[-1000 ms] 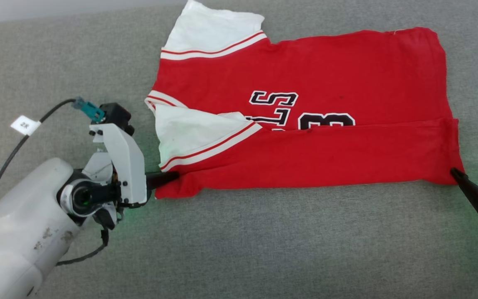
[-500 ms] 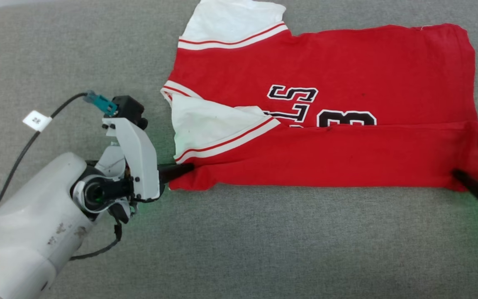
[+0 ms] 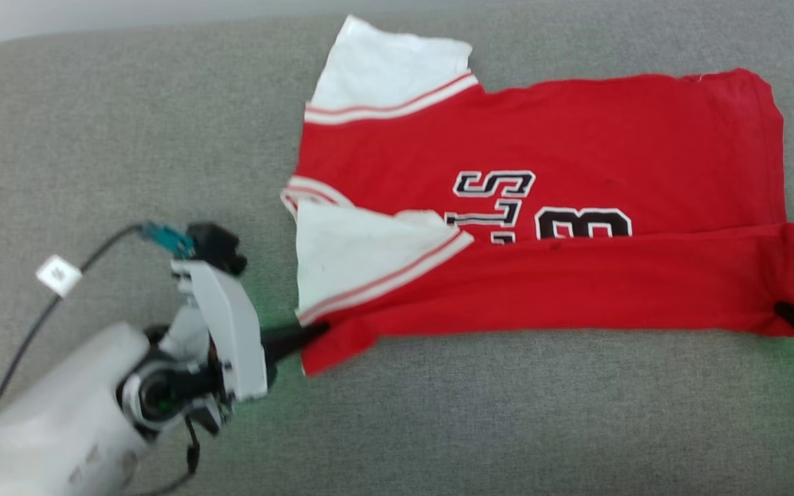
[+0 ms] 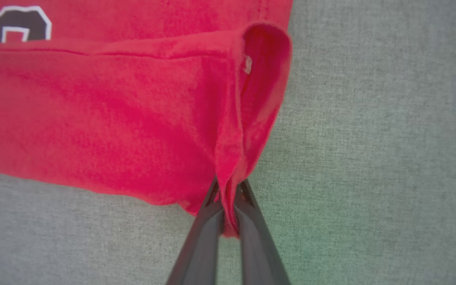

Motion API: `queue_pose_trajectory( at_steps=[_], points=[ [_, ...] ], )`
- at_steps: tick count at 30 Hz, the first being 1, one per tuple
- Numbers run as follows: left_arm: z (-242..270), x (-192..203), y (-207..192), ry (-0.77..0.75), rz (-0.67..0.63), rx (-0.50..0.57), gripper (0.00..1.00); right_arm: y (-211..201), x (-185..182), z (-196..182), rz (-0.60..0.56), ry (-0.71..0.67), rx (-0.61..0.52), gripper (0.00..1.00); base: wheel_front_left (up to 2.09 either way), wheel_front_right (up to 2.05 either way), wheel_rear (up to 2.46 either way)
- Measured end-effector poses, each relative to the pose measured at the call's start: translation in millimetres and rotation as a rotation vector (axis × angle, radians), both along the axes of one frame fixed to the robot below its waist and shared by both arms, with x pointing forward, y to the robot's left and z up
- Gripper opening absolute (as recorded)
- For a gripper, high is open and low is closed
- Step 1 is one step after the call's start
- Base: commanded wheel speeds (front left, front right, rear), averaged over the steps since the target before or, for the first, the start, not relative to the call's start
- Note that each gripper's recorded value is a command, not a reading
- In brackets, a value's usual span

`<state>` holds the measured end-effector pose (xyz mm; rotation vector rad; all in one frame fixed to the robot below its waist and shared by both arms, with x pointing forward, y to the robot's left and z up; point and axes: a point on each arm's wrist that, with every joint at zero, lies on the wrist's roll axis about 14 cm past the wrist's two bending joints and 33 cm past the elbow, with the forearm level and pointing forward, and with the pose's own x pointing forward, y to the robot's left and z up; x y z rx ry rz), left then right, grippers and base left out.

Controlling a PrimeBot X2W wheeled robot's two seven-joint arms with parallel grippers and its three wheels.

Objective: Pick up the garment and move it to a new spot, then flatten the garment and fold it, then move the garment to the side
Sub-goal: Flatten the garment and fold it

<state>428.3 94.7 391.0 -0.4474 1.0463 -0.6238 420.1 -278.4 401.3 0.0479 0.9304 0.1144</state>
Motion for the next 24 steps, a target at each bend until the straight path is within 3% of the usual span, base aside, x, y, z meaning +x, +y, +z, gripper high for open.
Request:
queue_pose_trajectory(
  at_steps=[21, 22, 23, 24],
  points=[
    [23.2, -87.7, -5.9, -0.017, 0.051, -0.059, 0.0, -9.4, -34.4, 10.9, 0.027, 0.056, 0.0, 0.0, 0.0, 0.0, 0.0],
    [24.3, -87.0, -5.7, -0.027, 0.059, -0.061, 0.0, -8.9, -31.9, 14.3, 0.029, 0.037, -0.002, 0.17, 0.0, 0.0, 0.0],
    [25.3, -84.9, -4.5, -0.04, 0.07, -0.057, 0.28, -8.2, -28.8, 18.3, 0.028, 0.014, -0.002, 0.43, 0.0, 0.0, 0.0],
    [26.8, -82.9, -3.3, -0.053, 0.078, -0.055, 0.43, -6.8, -25.7, 22.3, 0.025, -0.011, 0.005, 0.83, 0.0, 0.0, 0.0]
  ],
)
